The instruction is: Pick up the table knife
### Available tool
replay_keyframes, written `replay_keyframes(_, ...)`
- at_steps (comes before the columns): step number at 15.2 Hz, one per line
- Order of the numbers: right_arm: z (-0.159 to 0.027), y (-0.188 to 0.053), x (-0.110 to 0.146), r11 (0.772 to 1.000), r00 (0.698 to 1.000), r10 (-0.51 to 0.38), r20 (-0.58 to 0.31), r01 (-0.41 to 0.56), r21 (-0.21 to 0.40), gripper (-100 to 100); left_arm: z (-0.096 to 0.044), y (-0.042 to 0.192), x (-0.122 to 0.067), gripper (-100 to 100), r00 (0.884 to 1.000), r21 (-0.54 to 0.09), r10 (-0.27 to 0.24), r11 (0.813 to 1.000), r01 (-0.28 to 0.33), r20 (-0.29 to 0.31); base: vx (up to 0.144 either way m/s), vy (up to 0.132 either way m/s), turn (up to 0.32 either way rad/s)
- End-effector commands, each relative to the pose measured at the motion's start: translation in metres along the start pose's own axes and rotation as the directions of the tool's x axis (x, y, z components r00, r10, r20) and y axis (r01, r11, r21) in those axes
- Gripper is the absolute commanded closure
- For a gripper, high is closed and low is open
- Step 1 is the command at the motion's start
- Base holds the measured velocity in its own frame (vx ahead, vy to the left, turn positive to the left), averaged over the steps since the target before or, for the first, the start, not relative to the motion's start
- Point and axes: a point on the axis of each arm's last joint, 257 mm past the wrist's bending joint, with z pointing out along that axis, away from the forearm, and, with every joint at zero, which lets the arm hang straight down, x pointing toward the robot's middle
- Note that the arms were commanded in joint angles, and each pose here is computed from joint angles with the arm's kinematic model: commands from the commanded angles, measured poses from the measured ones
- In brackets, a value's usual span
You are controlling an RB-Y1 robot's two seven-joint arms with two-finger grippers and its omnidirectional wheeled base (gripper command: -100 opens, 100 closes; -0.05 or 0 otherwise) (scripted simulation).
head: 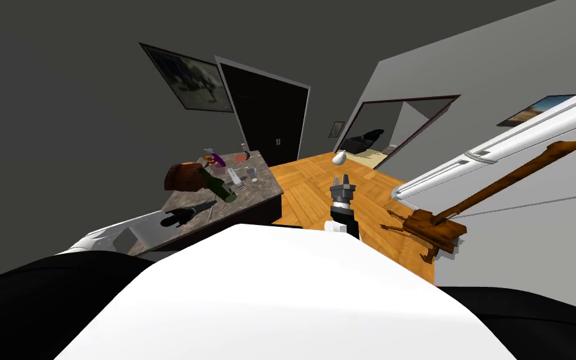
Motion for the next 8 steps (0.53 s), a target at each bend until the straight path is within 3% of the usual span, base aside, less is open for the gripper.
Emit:
replay_keyframes(1, 0.000, 0.000, 0.000, 1.000, 1.000, 0.000, 0.000, 0.000, 0.000, 0, -0.001, 0.011, 0.012, -100, 0.999, -0.033, 0.012, 0.999, -0.013, -0.032, 0.060, -0.041, -0.094)
replay_keyframes(2, 0.000, 0.000, 0.000, 1.000, 1.000, 0.000, 0.000, 0.000, 0.000, 0, -0.002, 0.016, 0.022, -100, 0.998, -0.046, 0.013, 0.999, -0.015, -0.057, 0.074, -0.053, -0.101)
replay_keyframes(3, 0.000, 0.000, 0.000, 1.000, 1.000, 0.000, 0.000, 0.000, 0.000, 0, 0.001, 0.011, 0.010, -100, 0.999, -0.029, 0.010, 1.000, -0.011, -0.032, 0.051, -0.034, -0.036)
replay_keyframes(4, 0.000, 0.000, 0.000, 1.000, 1.000, 0.000, 0.000, 0.000, 0.000, 0, 0.006, 0.024, 0.012, -100, 0.999, -0.072, -0.029, 0.997, 0.027, -0.034, -0.060, 0.006, -0.286)
replay_keyframes(8, 0.000, 0.000, 0.000, 1.000, 1.000, 0.000, 0.000, 0.000, -0.001, 0, 0.014, 0.041, 0.011, -100, 0.996, -0.129, -0.087, 0.988, 0.083, -0.027, -0.180, 0.051, -0.371)
